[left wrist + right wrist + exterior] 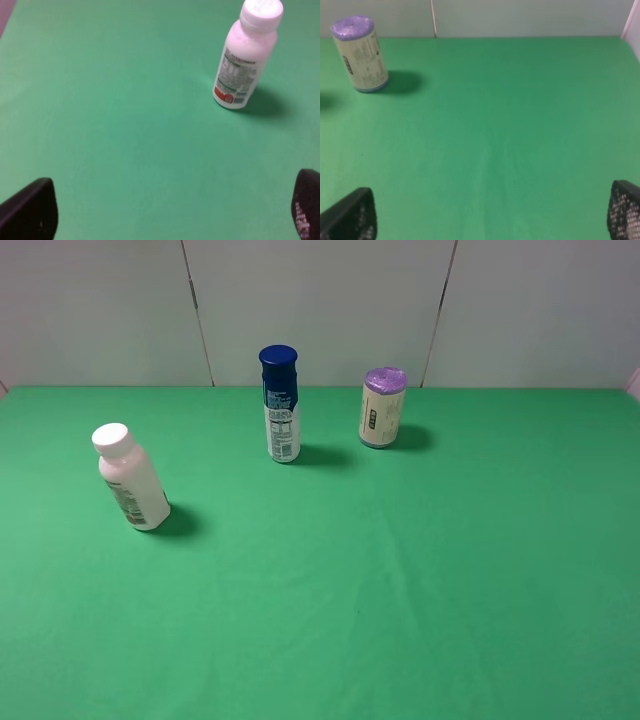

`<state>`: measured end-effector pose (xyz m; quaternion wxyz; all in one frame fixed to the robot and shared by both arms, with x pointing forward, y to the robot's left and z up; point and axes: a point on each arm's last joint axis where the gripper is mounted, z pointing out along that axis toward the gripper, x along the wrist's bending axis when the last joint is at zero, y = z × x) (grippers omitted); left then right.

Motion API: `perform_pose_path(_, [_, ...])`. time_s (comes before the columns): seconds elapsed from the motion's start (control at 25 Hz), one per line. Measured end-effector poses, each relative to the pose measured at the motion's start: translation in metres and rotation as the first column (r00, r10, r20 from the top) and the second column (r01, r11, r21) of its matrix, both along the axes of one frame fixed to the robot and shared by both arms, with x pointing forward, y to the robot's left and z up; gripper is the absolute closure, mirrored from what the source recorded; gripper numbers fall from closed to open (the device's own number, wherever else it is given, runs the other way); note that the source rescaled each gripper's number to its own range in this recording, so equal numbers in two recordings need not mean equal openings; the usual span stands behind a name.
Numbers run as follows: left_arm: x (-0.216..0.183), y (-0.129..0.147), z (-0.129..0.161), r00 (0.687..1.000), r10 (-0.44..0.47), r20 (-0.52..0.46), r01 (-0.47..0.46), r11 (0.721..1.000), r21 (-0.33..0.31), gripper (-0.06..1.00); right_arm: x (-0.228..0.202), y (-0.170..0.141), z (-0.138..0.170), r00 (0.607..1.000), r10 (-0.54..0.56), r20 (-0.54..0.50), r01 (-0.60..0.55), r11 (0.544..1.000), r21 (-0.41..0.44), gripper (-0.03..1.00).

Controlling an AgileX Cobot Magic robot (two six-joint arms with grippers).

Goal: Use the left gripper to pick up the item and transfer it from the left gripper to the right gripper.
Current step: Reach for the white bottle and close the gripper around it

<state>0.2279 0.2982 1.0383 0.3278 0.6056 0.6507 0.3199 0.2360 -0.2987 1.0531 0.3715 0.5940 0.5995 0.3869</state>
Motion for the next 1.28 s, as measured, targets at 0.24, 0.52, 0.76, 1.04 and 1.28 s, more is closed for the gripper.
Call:
perform_pose_path(0.24, [0.000, 0.000, 0.000, 1.000, 0.000, 0.000, 0.000, 1.000, 0.000, 0.06, 0.000, 0.000, 0.000, 1.000, 0.000, 0.000, 0.000, 1.000, 0.000, -0.03])
perform_pose_path(0.52, [-0.002, 0.000, 0.006, 1.000, 0.001, 0.021, -0.001, 1.000, 0.000, -0.05, 0.000, 0.000, 0.000, 1.000, 0.000, 0.000, 0.000, 1.000, 0.000, -0.03])
perform_pose_path(0.76, [0.004, 0.000, 0.036, 1.000, 0.000, -0.021, 0.000, 1.000, -0.001, -0.05, 0.000, 0.000, 0.000, 1.000, 0.000, 0.000, 0.000, 1.000, 0.000, -0.03])
perform_pose_path(1.04, [0.040, 0.002, 0.075, 0.989, -0.002, -0.151, 0.000, 1.000, -0.009, -0.05, 0.000, 0.000, 0.000, 1.000, 0.000, 0.000, 0.000, 1.000, 0.000, -0.03])
perform_pose_path(1.28, [0.085, 0.005, 0.099, 0.961, -0.027, -0.276, 0.030, 1.000, 0.009, -0.05, 0.000, 0.000, 0.000, 1.000, 0.000, 0.000, 0.000, 1.000, 0.000, -0.03])
